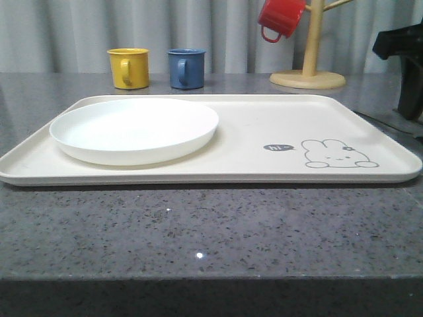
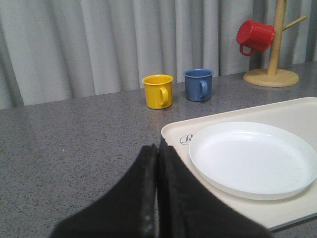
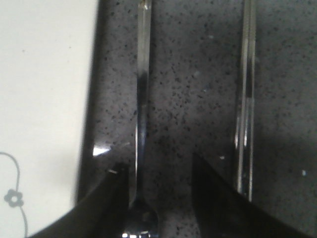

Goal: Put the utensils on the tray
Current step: 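Grasp the silver fork with the right gripper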

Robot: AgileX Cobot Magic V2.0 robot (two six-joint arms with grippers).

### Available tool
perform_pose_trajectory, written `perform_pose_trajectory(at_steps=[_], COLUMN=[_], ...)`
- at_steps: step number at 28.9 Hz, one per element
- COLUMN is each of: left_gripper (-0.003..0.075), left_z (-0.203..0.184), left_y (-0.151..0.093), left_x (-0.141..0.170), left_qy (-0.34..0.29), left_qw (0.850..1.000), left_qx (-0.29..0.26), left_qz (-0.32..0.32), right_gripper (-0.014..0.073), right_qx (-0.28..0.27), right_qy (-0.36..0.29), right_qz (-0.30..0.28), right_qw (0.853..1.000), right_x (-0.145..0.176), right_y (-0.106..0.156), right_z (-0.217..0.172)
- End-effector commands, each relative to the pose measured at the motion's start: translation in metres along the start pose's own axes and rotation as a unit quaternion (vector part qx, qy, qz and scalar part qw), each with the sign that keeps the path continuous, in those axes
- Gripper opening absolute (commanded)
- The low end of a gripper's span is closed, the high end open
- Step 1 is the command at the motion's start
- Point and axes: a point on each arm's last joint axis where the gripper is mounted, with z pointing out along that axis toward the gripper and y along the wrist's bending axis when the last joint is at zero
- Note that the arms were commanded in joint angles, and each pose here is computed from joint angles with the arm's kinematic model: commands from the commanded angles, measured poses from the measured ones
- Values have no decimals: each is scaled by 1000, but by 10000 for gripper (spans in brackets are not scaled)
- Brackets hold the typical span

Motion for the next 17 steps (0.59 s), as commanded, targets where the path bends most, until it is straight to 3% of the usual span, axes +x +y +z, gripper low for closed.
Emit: perform_pose_trajectory(at_steps=[1,12,17], left_gripper=[-18,-18,-18], left_z=[-1,-1,-1], left_y=[3,3,3], left_x=[-16,-16,-16], left_qy=[-47,-47,-47], left_qw=[999,999,999], left_qx=[-10,-10,-10], left_qz=[-11,-11,-11], right_gripper=[329,325,241], right_qx=[-4,-3,-4], right_qy=[-38,-22,-19], right_qz=[-6,-4,-3], right_qw=[999,1000,1000], right_x=[-14,-20,-19], right_y=[2,2,2], right_z=[-10,14,15])
